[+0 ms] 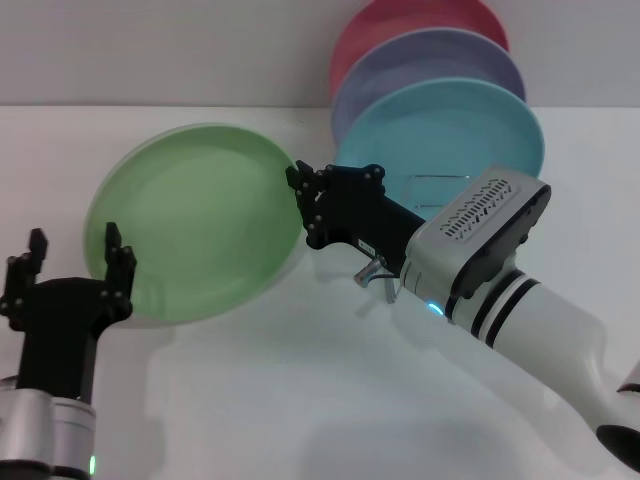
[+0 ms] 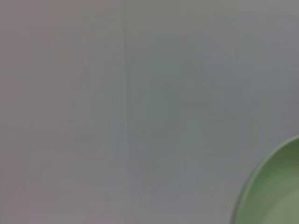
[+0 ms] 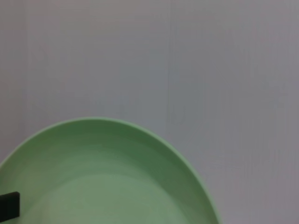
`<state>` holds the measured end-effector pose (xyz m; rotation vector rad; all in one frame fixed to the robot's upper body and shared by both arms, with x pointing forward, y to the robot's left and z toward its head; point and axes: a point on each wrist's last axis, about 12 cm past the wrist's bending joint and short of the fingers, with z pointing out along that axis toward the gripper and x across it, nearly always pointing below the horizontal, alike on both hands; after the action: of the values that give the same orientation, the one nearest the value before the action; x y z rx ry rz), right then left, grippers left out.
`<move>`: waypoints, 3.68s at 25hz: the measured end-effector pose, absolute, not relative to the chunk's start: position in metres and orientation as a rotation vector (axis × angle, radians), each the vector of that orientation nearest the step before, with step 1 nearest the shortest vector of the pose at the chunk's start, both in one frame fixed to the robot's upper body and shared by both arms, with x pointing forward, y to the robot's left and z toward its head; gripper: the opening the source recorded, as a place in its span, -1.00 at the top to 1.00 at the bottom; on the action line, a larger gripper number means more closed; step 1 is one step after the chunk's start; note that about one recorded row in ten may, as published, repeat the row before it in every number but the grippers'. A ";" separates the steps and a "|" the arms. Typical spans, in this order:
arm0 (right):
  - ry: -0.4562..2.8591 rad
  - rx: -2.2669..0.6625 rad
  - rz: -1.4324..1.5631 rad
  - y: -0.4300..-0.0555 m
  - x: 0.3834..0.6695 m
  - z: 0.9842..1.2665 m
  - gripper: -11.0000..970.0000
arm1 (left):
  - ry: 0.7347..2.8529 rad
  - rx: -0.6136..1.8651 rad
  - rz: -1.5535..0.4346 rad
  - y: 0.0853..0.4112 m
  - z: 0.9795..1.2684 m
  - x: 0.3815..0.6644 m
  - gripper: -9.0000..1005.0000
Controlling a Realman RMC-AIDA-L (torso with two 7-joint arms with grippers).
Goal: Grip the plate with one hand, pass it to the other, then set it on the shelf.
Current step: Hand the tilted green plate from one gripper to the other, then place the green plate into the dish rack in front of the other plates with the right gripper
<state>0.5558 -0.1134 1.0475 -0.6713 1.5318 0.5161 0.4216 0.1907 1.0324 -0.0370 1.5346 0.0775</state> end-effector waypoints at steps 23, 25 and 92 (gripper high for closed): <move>1.358 -0.621 0.478 -0.115 0.545 1.065 0.94 | 1.162 -0.160 -0.206 0.235 1.043 0.383 -0.67; 1.322 -0.601 0.465 -0.117 0.538 1.067 0.94 | 1.158 -0.170 -0.173 0.249 1.039 0.388 -0.67; 1.341 -0.419 -0.007 -0.252 0.456 1.014 0.94 | 1.223 -0.100 0.027 0.254 1.050 0.454 -0.66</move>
<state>0.4560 -0.2515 1.0139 -0.4186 1.3413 -0.0072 0.4538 0.2535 1.0496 -0.0995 1.2226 0.0271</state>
